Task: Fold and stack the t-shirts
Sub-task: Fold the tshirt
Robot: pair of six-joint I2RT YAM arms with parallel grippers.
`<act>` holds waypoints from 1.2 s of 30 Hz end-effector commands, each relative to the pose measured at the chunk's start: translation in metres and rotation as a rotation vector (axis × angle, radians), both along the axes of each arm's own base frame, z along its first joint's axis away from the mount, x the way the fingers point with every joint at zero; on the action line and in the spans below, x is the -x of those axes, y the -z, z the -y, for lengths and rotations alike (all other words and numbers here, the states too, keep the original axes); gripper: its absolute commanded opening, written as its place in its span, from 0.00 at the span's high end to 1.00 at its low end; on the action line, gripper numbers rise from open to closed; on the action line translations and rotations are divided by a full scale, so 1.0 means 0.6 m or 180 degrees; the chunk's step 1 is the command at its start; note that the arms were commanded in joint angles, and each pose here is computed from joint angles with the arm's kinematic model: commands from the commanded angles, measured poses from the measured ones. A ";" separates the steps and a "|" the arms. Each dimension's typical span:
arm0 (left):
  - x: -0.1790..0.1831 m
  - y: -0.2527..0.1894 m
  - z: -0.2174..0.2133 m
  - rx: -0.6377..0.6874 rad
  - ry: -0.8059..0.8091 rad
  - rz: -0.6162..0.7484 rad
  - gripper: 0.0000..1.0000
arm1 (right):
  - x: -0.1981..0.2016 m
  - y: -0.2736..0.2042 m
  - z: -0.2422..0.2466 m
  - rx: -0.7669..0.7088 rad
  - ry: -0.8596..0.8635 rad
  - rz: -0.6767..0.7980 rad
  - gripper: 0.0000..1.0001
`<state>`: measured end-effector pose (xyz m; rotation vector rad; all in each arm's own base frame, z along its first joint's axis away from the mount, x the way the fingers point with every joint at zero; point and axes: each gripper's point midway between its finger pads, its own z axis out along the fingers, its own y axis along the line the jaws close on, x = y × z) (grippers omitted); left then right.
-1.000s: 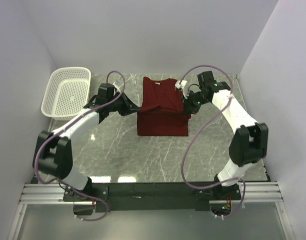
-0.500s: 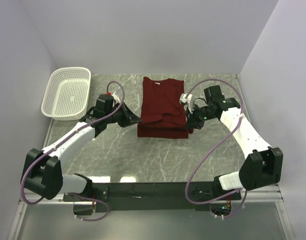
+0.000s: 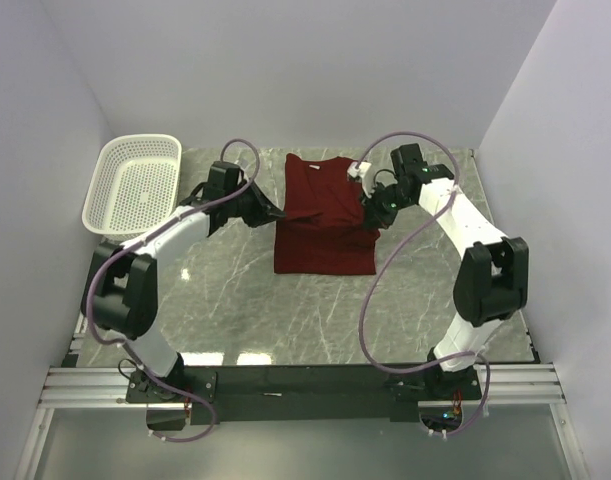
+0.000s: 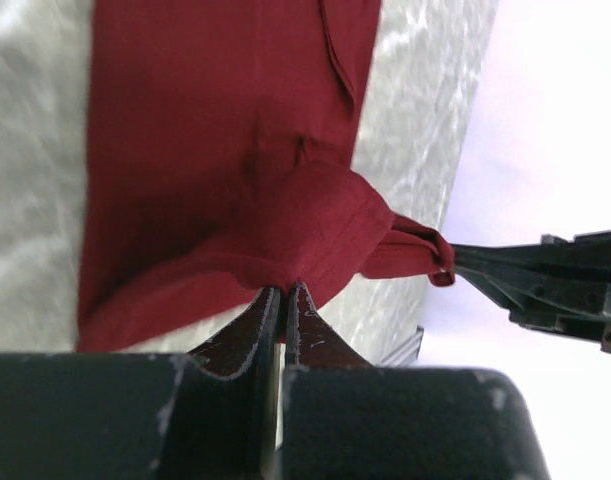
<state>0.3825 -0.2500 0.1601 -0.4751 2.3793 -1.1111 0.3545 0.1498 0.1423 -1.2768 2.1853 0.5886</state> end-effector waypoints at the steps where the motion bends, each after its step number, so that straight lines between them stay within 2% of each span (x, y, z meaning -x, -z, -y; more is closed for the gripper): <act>1: -0.043 -0.013 -0.006 -0.0021 0.0002 0.0169 0.99 | -0.052 -0.020 0.000 0.0037 0.0086 0.0202 1.00; 16: -0.116 0.040 0.001 -0.0013 0.0061 -0.0023 0.99 | -0.131 0.012 -0.001 0.0157 0.0257 0.0149 1.00; 26: -0.150 0.067 0.005 -0.0044 0.0053 -0.0114 0.99 | -0.161 0.029 -0.005 0.0180 0.0319 0.0105 0.98; 28: -0.154 0.075 0.006 -0.0048 0.0049 -0.0151 0.97 | -0.166 0.033 -0.004 0.0213 0.0381 0.0111 0.90; 29: -0.159 0.072 0.006 -0.0040 0.0048 -0.0138 0.77 | -0.172 0.034 0.000 0.0231 0.0438 0.0131 0.85; 30: -0.161 0.073 0.005 -0.0045 0.0022 -0.0155 0.67 | -0.186 0.031 0.001 0.0215 0.0614 0.0176 0.76; 31: -0.166 0.071 0.002 -0.0052 -0.0018 -0.0150 0.58 | -0.194 0.030 0.006 0.0233 0.0720 0.0207 0.55; 32: -0.172 0.062 0.000 -0.0054 -0.0058 -0.0116 0.45 | -0.213 0.024 0.015 0.0293 0.0870 0.0348 0.48; 33: -0.180 0.056 -0.008 -0.0101 -0.0139 -0.0067 0.41 | -0.219 0.017 0.020 0.0258 0.1092 0.0353 0.38; 35: -0.191 0.021 -0.021 -0.0132 -0.0242 0.0095 0.35 | -0.227 0.004 0.030 0.0282 0.1267 0.0473 0.31; 36: -0.193 0.008 -0.026 -0.0151 -0.0257 0.0176 0.34 | -0.229 0.004 0.032 0.0240 0.1390 0.0516 0.20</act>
